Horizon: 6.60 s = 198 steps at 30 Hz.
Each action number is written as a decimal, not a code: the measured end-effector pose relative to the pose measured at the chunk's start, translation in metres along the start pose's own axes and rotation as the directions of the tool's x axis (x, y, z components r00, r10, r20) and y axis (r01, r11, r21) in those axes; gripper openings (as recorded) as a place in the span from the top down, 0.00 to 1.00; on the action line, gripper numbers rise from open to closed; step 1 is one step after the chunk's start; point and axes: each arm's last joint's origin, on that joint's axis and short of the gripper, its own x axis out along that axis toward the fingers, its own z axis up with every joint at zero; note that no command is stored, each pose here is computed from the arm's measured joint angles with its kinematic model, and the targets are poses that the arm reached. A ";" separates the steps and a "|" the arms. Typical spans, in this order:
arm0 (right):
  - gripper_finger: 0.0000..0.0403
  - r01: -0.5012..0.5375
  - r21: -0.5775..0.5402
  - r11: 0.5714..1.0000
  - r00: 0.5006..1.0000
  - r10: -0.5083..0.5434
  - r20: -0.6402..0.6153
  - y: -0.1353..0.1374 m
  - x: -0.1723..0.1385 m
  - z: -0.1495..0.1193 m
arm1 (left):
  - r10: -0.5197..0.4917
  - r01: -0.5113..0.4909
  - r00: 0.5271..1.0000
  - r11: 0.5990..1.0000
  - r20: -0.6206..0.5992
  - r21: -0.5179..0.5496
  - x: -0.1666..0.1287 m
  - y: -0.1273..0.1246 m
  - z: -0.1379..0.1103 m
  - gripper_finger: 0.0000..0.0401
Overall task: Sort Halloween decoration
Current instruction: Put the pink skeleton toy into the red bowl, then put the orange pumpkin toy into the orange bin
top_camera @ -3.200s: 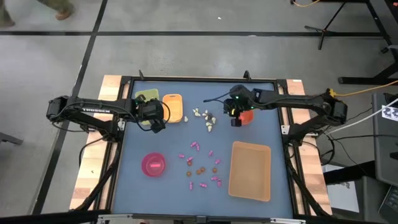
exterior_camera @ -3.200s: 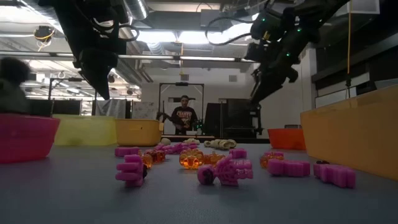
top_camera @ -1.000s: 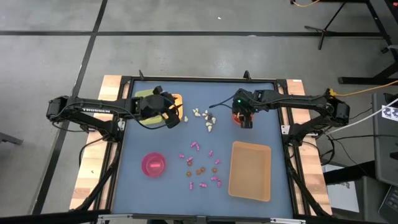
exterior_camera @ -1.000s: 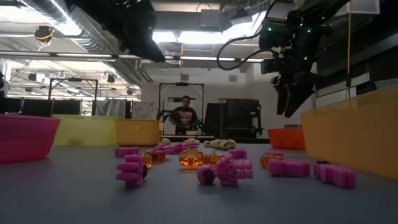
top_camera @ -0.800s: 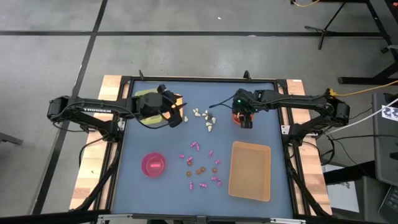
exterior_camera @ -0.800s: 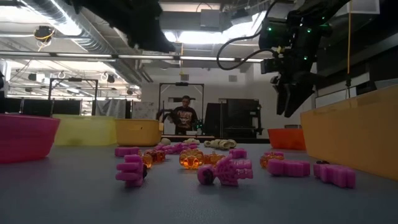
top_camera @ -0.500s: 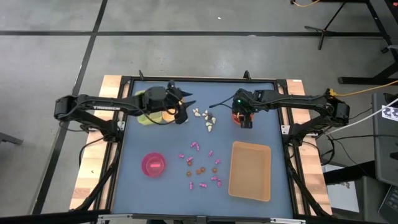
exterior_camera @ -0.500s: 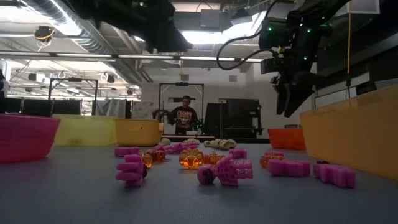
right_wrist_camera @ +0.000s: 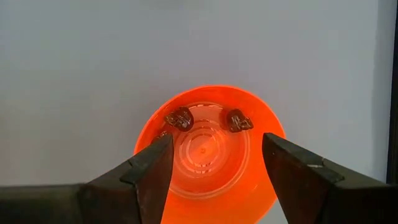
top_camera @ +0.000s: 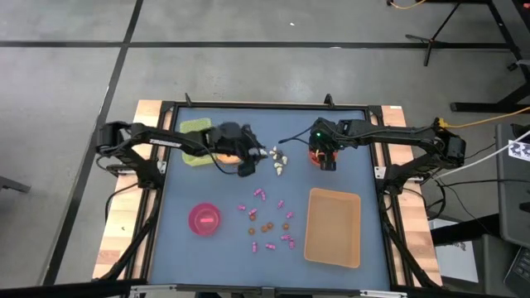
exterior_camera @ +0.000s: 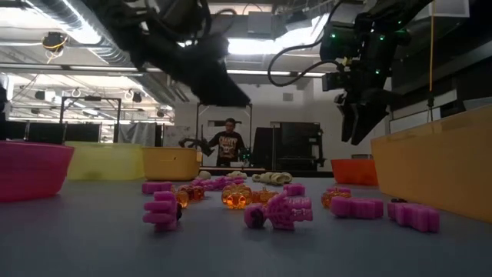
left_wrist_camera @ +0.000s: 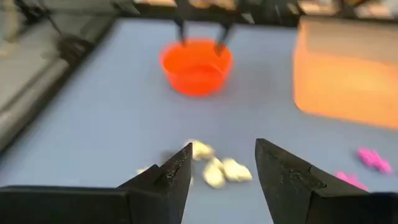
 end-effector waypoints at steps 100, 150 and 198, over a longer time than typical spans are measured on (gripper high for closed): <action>0.40 -0.058 0.137 0.989 0.990 0.039 0.133 -0.002 -0.001 0.011 | -0.158 0.105 0.918 0.981 -0.364 -0.161 -0.034 -0.108 -0.031 0.96; 0.40 -0.281 -0.106 0.954 0.690 0.278 0.668 0.182 -0.041 0.079 | -0.082 0.097 0.706 0.995 -0.703 -0.018 -0.115 -0.177 -0.078 0.65; 0.40 -0.284 -0.213 0.935 0.895 0.338 0.292 0.243 0.073 0.118 | -0.095 0.149 0.709 0.989 -0.699 0.016 -0.116 -0.180 -0.078 0.58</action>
